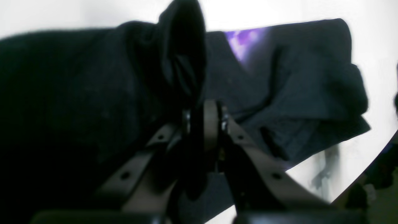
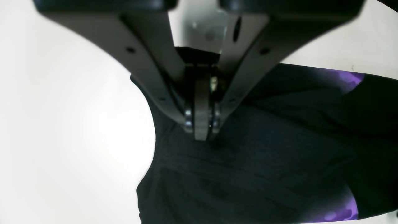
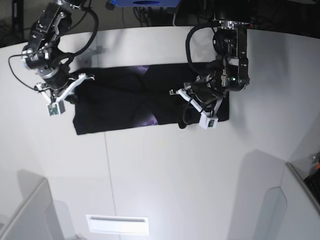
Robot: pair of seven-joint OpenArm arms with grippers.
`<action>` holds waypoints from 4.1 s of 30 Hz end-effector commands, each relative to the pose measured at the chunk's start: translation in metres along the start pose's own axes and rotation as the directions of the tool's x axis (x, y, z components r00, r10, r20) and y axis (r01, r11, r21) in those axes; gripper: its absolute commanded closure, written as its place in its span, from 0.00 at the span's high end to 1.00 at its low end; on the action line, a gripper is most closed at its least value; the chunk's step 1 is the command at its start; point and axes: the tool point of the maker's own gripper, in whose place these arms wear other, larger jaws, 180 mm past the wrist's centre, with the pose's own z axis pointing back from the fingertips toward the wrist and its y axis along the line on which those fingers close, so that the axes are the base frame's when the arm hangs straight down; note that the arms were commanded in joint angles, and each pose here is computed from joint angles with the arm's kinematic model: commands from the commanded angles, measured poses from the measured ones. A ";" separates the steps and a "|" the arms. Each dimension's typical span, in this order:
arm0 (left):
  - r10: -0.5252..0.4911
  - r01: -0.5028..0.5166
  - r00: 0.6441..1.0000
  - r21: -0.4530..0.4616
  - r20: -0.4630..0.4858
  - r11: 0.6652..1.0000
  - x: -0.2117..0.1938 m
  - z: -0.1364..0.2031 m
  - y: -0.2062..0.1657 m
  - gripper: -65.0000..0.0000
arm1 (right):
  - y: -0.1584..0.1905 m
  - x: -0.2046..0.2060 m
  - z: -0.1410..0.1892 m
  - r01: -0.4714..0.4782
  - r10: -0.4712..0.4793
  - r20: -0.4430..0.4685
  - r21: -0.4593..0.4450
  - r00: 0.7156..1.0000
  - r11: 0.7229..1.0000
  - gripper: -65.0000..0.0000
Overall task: Fold the T-shirt properly
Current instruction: 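Carry the held strip end with the left gripper toward the strip's middle, then release the strip end and raise the left gripper away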
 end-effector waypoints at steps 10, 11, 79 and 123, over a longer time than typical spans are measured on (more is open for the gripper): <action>0.012 -0.012 1.000 -0.058 0.000 0.998 0.007 -0.017 -0.031 0.00 | -0.001 0.014 0.003 -0.007 0.007 0.049 0.000 0.999 1.000 0.00; 0.031 -0.031 1.000 -0.053 0.001 0.998 0.010 -0.019 -0.030 0.00 | -0.001 0.016 0.003 -0.008 0.008 0.054 -0.001 0.999 1.000 0.00; 0.034 -0.043 0.997 -0.147 -0.063 0.988 0.008 -0.037 -0.080 0.00 | -0.002 0.019 0.003 -0.010 0.010 0.059 -0.002 0.998 1.000 0.00; 0.020 -0.069 0.988 0.323 0.150 0.944 0.007 0.114 0.119 0.00 | -0.032 0.041 -0.017 0.057 -0.060 -0.061 -0.037 0.996 0.998 0.66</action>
